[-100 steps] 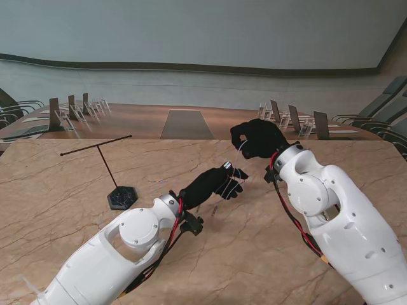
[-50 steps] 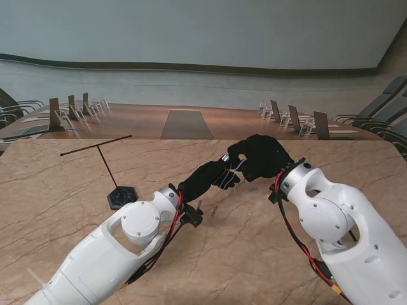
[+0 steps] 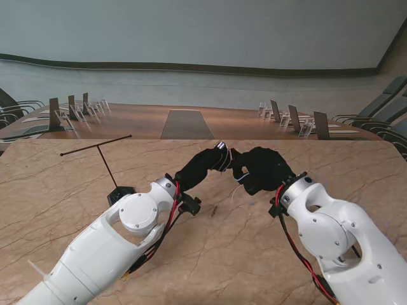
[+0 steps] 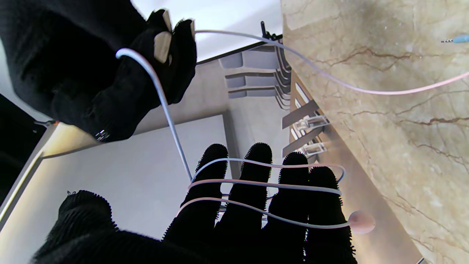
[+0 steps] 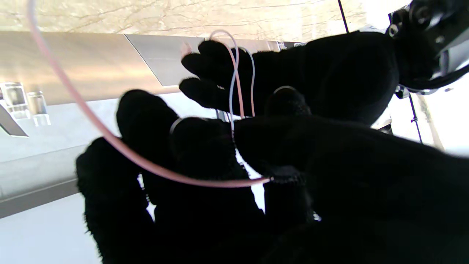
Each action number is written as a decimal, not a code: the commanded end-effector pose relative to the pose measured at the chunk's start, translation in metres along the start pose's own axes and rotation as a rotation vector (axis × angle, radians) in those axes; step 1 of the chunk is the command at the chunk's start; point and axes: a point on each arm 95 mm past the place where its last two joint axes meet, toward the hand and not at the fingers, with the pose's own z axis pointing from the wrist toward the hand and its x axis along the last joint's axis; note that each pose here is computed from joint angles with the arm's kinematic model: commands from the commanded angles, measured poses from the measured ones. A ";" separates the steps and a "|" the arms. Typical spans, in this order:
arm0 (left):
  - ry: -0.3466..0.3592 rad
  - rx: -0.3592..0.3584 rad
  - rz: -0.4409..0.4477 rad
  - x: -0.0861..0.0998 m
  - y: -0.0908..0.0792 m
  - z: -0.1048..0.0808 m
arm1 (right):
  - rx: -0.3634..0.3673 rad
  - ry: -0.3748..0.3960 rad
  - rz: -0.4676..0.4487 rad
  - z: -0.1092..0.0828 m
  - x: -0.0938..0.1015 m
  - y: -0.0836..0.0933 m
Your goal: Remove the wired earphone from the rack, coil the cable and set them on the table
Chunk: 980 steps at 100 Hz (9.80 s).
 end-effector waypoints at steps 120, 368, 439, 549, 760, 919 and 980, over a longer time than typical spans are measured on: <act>0.052 -0.045 -0.018 0.018 0.008 -0.002 | 0.345 -0.225 0.215 0.032 -0.004 -0.142; -0.105 -0.146 -0.085 -0.008 0.044 -0.027 | -0.071 -0.134 -0.006 0.067 -0.056 0.005; -0.147 -0.022 -0.042 -0.025 0.013 -0.010 | 0.062 0.064 -0.029 0.009 0.006 0.008; -0.062 -0.009 -0.004 -0.009 0.009 -0.008 | 0.454 -0.223 0.151 -0.007 0.006 -0.139; -0.108 0.011 -0.034 -0.038 0.023 -0.014 | 0.094 -0.319 0.407 -0.014 -0.068 -0.103; -0.082 0.024 -0.048 -0.036 0.020 -0.018 | 0.097 -0.154 0.931 0.009 -0.022 -0.123; -0.097 0.030 -0.035 -0.038 0.019 -0.018 | 0.086 -0.083 1.034 0.003 -0.014 -0.119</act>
